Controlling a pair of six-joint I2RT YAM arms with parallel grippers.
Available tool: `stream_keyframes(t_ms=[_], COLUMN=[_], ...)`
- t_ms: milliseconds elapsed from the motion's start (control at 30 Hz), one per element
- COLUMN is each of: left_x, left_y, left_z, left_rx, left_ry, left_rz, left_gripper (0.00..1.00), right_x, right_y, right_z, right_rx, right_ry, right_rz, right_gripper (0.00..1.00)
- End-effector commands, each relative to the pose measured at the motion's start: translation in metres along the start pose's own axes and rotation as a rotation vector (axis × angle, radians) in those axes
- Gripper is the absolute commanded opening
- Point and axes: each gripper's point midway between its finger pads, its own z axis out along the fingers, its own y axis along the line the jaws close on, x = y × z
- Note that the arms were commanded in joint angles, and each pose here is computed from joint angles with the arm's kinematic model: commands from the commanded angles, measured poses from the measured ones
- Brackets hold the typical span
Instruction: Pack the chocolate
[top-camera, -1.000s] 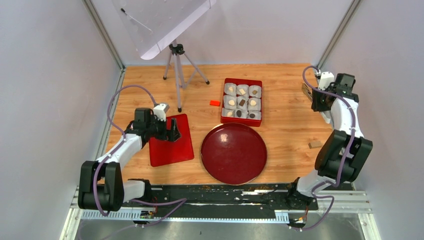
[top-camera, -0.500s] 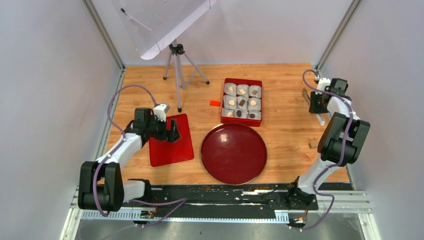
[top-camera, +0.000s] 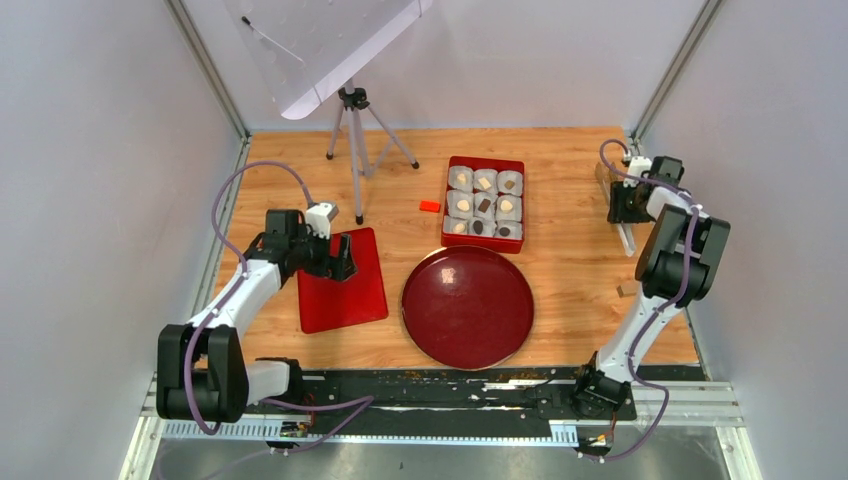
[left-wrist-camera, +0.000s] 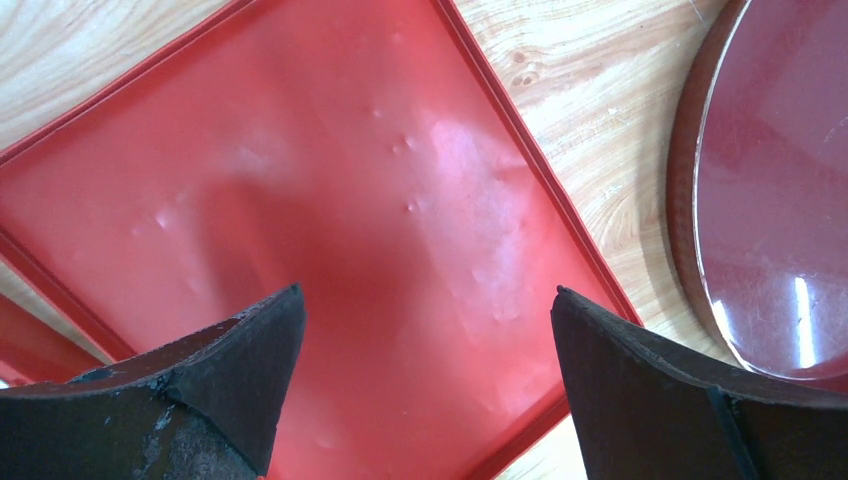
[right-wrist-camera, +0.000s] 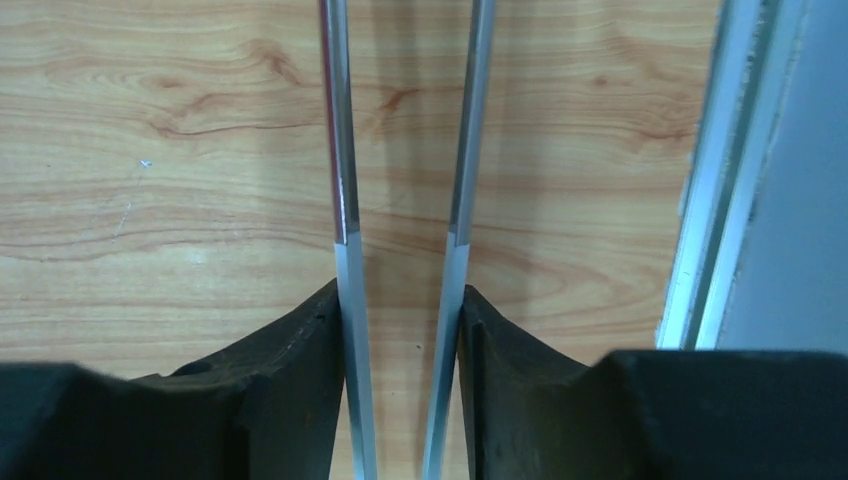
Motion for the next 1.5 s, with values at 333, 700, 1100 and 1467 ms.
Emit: stream_keyframes(t_ms=[333, 700, 1100, 1467], left_x=[-0.011, -0.02, -0.03, -0.03], left_y=[0.003, 0.004, -0.011, -0.01], left_z=[-0.008, -0.004, -0.004, -0.008], left_rx=[-0.012, -0.007, 0.081, 0.055], left_ry=[-0.042, -0.085, -0.103, -0.137], left_rz=[0.015, 0.009, 0.015, 0.005], left_gripper=[1.0, 1.0, 1.0, 1.0], right_x=[-0.03, -0.095, 0.037, 0.176], right_y=[0.002, 0.018, 0.242, 0.267], right_z=[-0.002, -0.113, -0.19, -0.179], right_rx=[0.031, 0.045, -0.582, -0.743], right_ry=[-0.048, -0.234, -0.074, 0.202], right_rz=[-0.083, -0.025, -0.725, -1.174], right_gripper=[0.59, 0.76, 0.34, 0.0])
